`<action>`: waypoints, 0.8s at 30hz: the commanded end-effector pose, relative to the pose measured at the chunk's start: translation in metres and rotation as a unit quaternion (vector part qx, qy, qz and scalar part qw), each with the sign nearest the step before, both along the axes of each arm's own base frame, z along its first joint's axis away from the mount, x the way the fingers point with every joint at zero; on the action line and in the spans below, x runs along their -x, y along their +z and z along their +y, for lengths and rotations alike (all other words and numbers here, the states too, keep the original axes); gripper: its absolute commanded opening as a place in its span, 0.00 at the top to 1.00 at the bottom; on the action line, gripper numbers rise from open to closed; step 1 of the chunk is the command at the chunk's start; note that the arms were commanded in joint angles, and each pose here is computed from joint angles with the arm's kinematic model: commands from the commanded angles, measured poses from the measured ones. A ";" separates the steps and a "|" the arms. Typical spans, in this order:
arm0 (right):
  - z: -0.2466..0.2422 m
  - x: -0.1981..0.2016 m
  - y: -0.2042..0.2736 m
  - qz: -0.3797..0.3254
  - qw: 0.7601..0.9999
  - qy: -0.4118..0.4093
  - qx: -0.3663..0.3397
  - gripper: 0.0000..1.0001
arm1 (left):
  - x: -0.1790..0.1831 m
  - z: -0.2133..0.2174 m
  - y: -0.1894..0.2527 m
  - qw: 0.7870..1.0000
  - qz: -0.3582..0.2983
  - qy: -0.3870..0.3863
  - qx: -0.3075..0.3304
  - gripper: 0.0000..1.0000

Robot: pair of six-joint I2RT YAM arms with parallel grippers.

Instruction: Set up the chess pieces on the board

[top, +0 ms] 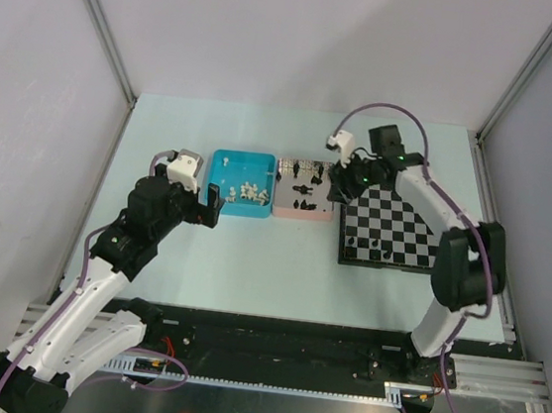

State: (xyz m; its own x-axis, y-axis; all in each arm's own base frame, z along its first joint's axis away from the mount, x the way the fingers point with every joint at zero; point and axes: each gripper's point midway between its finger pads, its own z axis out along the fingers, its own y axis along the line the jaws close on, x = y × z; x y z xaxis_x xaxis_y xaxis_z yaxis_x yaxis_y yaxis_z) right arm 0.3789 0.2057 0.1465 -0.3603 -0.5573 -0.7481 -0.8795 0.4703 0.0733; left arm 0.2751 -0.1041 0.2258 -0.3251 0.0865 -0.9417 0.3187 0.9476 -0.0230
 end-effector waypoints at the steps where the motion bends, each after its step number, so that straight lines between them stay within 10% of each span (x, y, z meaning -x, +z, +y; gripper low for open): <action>1: 0.035 -0.044 -0.004 -0.045 0.998 0.035 0.035 0.45 | -0.003 0.004 0.008 1.000 -0.025 0.003 -0.012 0.01; 24: 0.058 -0.127 -0.078 -0.071 0.983 0.018 0.166 0.51 | -0.003 0.004 0.008 1.000 -0.025 0.000 -0.011 0.00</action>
